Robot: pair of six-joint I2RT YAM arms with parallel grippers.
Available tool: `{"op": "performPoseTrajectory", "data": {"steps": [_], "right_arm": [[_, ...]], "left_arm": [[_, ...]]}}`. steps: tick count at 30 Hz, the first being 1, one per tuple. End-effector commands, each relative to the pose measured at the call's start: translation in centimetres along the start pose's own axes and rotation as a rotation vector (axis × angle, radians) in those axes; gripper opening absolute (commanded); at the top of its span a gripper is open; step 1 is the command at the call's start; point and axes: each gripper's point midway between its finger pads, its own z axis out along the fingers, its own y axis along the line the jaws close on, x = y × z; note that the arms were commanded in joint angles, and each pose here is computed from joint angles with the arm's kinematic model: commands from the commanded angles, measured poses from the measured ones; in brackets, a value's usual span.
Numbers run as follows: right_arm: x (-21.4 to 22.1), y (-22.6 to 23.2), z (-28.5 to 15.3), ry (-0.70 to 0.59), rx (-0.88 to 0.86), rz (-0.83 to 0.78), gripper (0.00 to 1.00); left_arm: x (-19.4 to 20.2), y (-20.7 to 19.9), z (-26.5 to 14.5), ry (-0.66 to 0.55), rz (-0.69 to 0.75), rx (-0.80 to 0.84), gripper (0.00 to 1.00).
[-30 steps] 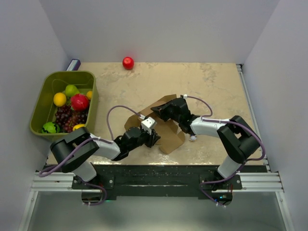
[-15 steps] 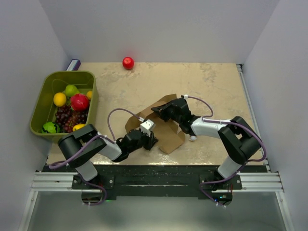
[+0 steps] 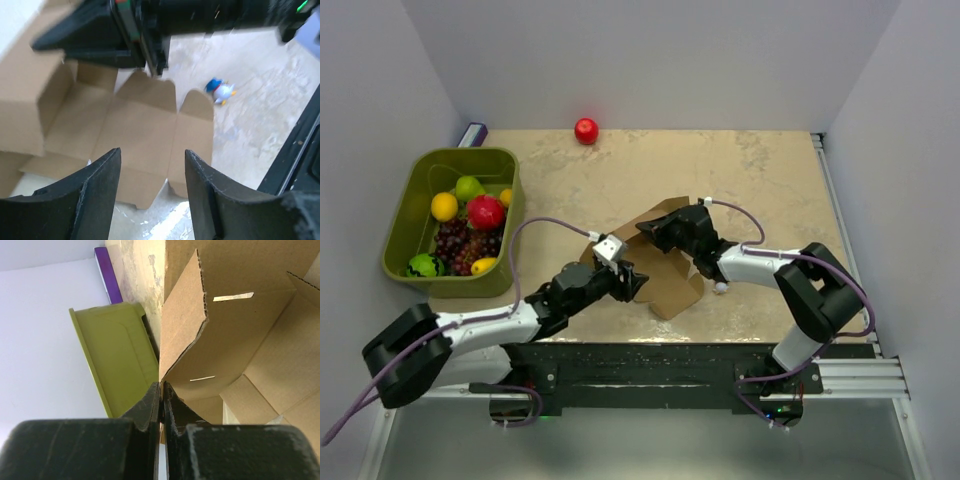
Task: Fold the paper box
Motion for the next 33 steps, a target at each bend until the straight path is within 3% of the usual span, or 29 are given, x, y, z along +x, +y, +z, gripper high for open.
{"op": "performPoseTrajectory", "data": {"steps": [1, 5, 8, 14, 20, 26, 33], "right_arm": [[-0.3, 1.3, -0.9, -0.025, -0.035, -0.013, 0.04], [-0.3, 1.3, -1.0, -0.022, -0.039, -0.012, 0.04], [-0.2, 1.3, -1.0, -0.019, -0.040, -0.010, 0.04], [0.0, 1.4, -0.9, -0.007, -0.045, -0.010, 0.04], [0.0, 1.2, -0.9, -0.007, -0.042, -0.010, 0.04], [0.1, 1.2, -0.9, -0.001, -0.045, -0.006, 0.04], [0.1, 1.2, -0.9, 0.001, -0.045, -0.008, 0.04]], "left_arm": [[-2.4, 1.1, -1.6, -0.024, 0.090, -0.070, 0.57], [-3.0, 4.0, -2.6, -0.017, 0.165, -0.221, 0.53], [-4.1, 7.6, -3.3, -0.007, 0.219, -0.434, 0.50], [-6.5, 10.7, -2.9, -0.046, 0.209, -0.567, 0.45], [-7.7, 11.4, -2.3, -0.093, 0.193, -0.556, 0.42], [-5.9, 11.7, 0.0, -0.020, 0.223, -0.523, 0.40], [-6.0, 11.4, 2.6, -0.019, 0.249, -0.482, 0.40]]}}
